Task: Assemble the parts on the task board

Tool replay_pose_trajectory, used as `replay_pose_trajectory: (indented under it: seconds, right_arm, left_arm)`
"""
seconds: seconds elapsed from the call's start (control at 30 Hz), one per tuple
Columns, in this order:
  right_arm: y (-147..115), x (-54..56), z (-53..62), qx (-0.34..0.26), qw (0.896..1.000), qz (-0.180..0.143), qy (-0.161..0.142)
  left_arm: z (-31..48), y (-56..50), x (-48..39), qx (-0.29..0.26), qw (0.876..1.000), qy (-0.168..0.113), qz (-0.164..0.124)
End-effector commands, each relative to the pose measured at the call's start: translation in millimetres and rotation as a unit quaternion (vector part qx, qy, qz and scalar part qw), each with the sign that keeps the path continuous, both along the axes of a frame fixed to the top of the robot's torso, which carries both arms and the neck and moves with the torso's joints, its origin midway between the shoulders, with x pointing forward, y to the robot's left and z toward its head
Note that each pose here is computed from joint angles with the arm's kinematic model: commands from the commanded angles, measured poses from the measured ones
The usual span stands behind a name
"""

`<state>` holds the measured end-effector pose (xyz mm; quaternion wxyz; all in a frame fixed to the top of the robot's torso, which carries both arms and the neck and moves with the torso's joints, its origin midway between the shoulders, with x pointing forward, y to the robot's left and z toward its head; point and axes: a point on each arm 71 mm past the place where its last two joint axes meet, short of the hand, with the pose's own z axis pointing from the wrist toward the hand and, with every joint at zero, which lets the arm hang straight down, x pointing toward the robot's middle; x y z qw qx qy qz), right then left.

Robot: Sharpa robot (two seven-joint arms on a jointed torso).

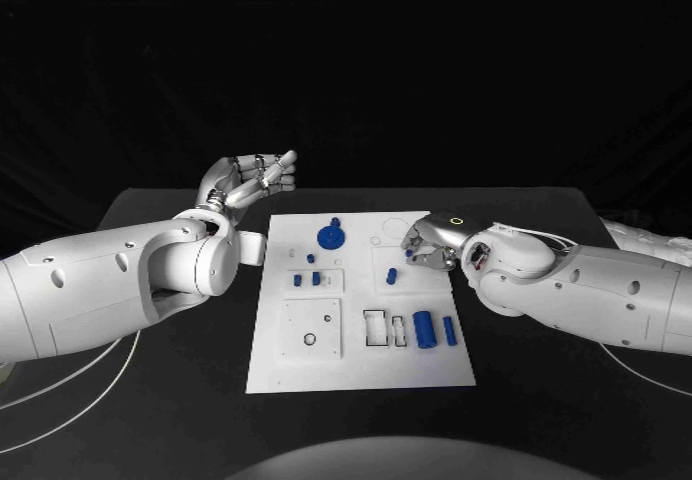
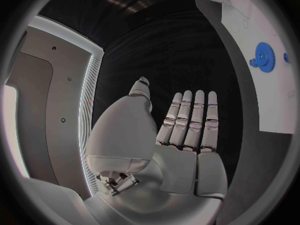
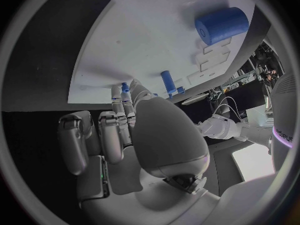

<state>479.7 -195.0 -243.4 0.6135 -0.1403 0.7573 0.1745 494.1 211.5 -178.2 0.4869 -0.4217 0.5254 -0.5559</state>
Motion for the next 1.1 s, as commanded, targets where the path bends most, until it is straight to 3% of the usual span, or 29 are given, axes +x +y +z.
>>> replay_pose_trajectory:
  seconds: [0.03,1.1]
  right_arm:
    - [-2.3,1.2,-2.5,-0.027,1.000,-0.015,0.003]
    - [0.5,1.7,-5.3,-0.036,0.999,-0.013,0.010]
  left_arm:
    - [1.0,-3.2,-0.9,-0.007,1.000,-0.001,-0.007]
    - [0.1,-1.6,-0.2,-0.004,1.000,0.004,-0.003]
